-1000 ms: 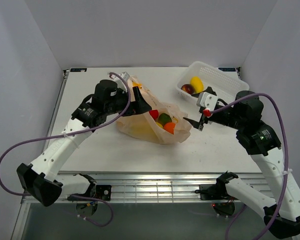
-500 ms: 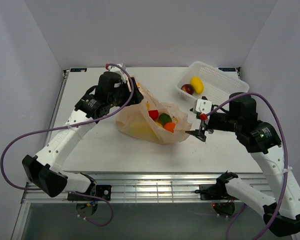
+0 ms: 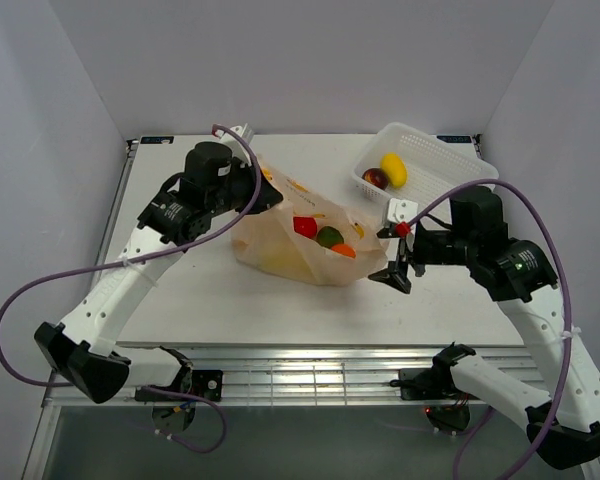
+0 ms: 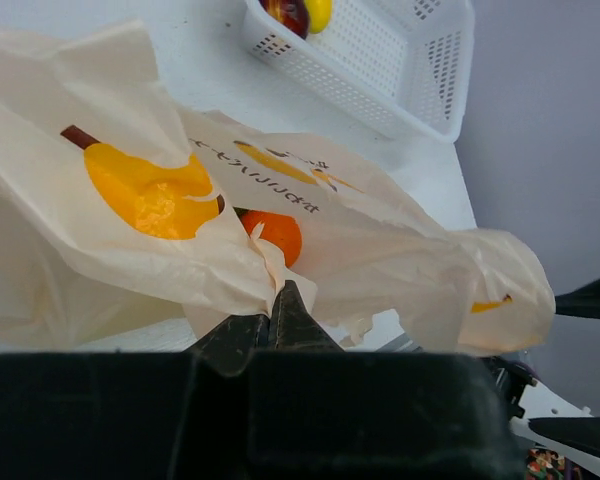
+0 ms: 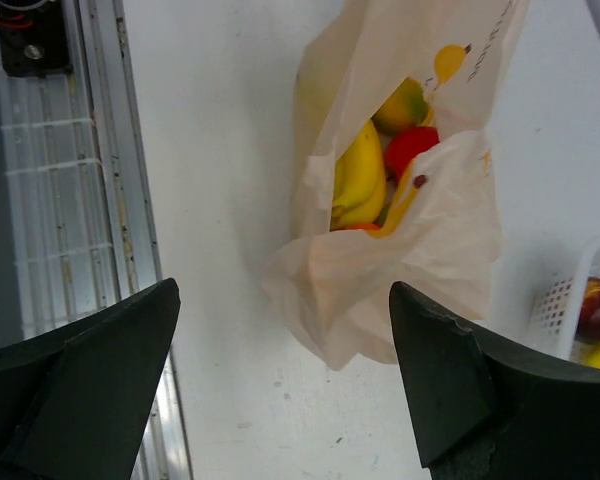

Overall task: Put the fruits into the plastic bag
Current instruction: Adjust the plastic bag at the center of the board.

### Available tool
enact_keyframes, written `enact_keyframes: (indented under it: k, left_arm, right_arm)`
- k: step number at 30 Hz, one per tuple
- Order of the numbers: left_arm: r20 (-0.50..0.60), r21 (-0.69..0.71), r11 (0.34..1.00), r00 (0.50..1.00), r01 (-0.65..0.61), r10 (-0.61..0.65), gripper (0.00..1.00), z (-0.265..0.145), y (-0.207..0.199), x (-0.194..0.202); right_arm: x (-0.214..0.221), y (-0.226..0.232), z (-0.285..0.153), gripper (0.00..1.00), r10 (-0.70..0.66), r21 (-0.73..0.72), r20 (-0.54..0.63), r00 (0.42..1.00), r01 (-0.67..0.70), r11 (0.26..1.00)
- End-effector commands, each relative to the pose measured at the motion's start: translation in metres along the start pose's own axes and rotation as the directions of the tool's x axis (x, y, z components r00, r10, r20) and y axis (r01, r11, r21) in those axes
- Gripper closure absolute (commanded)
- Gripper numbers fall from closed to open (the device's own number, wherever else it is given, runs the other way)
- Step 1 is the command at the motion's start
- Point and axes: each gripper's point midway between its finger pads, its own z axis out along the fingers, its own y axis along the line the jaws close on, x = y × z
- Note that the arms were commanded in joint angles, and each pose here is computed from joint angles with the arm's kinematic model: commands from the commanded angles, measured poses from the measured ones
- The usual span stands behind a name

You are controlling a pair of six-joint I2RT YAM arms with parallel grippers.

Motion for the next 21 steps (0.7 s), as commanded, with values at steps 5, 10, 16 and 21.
enact_keyframes:
  k: [5, 10, 16, 21]
  left_arm:
    - [0.057, 0.121, 0.992, 0.998, 0.015, -0.023, 1.00, -0.049, -0.037, -0.021]
    - [0.039, 0.134, 0.991, 0.999, 0.021, -0.026, 1.00, -0.049, -0.038, -0.017]
    - [0.051, 0.158, 0.987, 0.998, 0.027, -0.035, 1.00, -0.060, -0.042, -0.016]
    - [0.064, 0.182, 0.983, 0.997, 0.030, -0.042, 1.00, -0.067, -0.046, -0.017]
  right_arm:
    - [0.006, 0.034, 0.009, 0.06, 0.279, -0.113, -0.028, 0.960, -0.280, 0.953]
    - [-0.008, 0.004, 0.019, 0.00, 0.314, 0.003, 0.084, 0.946, -0.315, 0.949]
    - [-0.021, -0.035, 0.026, 0.23, 0.354, 0.119, 0.118, 0.928, -0.367, 0.922]
    - [-0.024, -0.048, 0.032, 0.67, 0.421, 0.140, 0.095, 0.902, -0.431, 0.891]
